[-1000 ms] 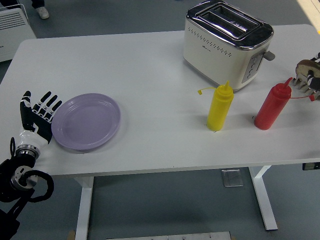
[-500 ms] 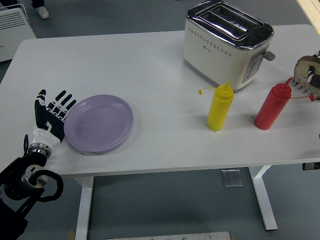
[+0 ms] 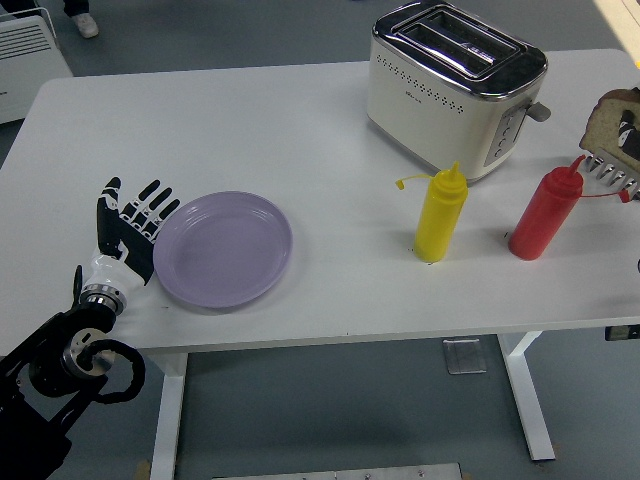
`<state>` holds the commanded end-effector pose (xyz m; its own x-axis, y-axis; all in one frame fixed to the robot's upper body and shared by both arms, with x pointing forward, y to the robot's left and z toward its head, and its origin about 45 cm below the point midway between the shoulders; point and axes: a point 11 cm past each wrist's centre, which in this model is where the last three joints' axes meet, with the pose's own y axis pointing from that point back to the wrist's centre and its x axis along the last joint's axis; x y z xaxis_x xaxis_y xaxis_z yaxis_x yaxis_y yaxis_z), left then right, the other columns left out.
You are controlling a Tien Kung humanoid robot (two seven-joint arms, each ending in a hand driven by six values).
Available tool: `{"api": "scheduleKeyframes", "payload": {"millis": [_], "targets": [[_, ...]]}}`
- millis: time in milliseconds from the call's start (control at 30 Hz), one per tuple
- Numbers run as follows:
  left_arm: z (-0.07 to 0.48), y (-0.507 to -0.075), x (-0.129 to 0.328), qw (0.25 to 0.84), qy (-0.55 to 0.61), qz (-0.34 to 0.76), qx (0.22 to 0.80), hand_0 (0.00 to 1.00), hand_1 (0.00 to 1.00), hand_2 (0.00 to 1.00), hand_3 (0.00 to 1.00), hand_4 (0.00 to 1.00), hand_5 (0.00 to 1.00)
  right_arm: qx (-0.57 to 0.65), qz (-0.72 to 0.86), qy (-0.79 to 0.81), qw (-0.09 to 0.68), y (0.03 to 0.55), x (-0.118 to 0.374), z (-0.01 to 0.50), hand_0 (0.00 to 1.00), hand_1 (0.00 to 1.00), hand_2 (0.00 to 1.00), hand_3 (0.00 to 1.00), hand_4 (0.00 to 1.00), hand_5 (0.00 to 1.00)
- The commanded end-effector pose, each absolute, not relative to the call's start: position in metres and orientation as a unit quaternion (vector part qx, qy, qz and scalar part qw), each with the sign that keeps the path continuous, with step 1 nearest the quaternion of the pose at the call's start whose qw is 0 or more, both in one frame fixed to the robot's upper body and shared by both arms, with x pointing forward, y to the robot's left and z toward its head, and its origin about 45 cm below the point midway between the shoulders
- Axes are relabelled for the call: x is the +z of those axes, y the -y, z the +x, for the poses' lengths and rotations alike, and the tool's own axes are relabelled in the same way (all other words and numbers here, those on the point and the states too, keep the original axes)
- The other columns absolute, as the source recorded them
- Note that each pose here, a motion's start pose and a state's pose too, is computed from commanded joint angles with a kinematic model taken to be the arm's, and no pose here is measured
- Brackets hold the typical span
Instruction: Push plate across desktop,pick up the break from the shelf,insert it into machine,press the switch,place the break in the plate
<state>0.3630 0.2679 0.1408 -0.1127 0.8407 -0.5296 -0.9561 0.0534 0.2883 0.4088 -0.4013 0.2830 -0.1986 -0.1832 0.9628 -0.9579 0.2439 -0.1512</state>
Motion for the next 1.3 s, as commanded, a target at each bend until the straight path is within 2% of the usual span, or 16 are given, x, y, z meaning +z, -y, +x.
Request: {"api": "scheduleKeyframes", "payload": {"millis": [600,1300], "targets": [[0.362,-0.241,0.139,0.677,-0.318,-0.087,0.658,0.834,0.776,0.744,0.701,0.66,0.998,0.475,0.425,0.658,0.401,0.383,0.334,0.411,0.339,0.469,0.486,0.498,0.208,0.002],[0.363,-0.208,0.141,0.7,-0.331,-0.08,0.628,0.834,0.777,0.744,0.702,0.653,0.998,0.52,0.43,0.648,0.353,0.349,0.398,0.413,0.313,0.44,0.465,0.483,0.275,0.002]]}}
